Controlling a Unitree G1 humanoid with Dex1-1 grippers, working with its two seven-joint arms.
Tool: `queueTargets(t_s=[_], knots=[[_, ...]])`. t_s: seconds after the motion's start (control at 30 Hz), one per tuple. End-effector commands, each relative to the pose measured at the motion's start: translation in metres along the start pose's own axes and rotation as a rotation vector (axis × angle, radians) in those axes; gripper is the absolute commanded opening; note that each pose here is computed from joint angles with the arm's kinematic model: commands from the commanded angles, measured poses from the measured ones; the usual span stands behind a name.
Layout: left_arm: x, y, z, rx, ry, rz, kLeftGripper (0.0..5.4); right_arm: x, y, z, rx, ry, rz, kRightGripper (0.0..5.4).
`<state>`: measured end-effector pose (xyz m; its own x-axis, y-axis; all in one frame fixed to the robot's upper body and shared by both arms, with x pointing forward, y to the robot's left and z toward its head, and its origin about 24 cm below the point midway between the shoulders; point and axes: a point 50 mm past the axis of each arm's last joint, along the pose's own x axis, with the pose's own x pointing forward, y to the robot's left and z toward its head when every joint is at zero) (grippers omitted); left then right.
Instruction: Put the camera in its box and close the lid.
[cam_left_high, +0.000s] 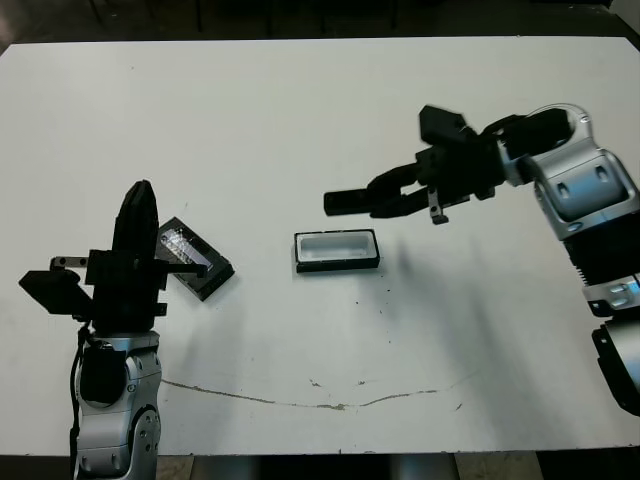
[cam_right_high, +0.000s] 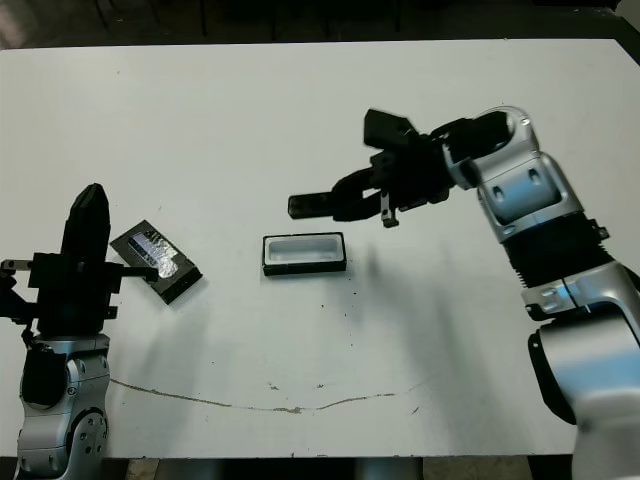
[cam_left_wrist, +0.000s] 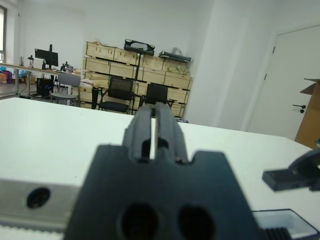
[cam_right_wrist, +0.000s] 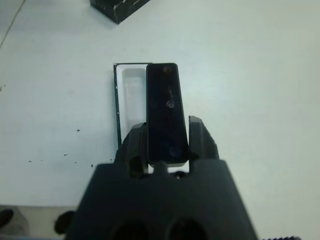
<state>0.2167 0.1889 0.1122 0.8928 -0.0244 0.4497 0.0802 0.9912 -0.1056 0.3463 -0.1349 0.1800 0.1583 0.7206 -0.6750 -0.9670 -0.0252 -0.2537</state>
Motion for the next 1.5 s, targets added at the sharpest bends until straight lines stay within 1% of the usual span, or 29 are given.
queueTargets(t_s=[0.03, 0.1, 0.23, 0.67, 0.8, 0.97, 1.5], knots=[[-0.005, 0.002, -0.006, 0.010, 0.034, 0.007, 0.00, 0.007, 0.000, 0.001, -0.042, 0.048, 0.026, 0.67], [-0.006, 0.002, -0.006, 0.012, 0.038, 0.011, 0.00, 0.009, 0.001, -0.001, -0.034, 0.065, 0.037, 0.67], [-0.006, 0.002, -0.006, -0.002, 0.040, 0.010, 0.00, 0.012, 0.003, -0.004, -0.026, 0.067, 0.057, 0.67], [-0.007, 0.001, -0.007, 0.021, 0.035, 0.011, 0.00, 0.014, 0.004, -0.010, -0.001, 0.089, 0.080, 0.67], [-0.007, 0.001, -0.007, 0.009, 0.035, 0.010, 0.00, 0.015, 0.006, -0.012, 0.030, 0.066, 0.101, 0.67], [-0.007, 0.000, -0.007, 0.005, 0.040, 0.017, 0.00, 0.018, 0.008, -0.013, 0.056, 0.062, 0.107, 0.67], [-0.009, 0.000, -0.007, 0.008, 0.042, 0.015, 0.00, 0.025, 0.012, -0.012, -0.001, 0.095, 0.114, 0.67]])
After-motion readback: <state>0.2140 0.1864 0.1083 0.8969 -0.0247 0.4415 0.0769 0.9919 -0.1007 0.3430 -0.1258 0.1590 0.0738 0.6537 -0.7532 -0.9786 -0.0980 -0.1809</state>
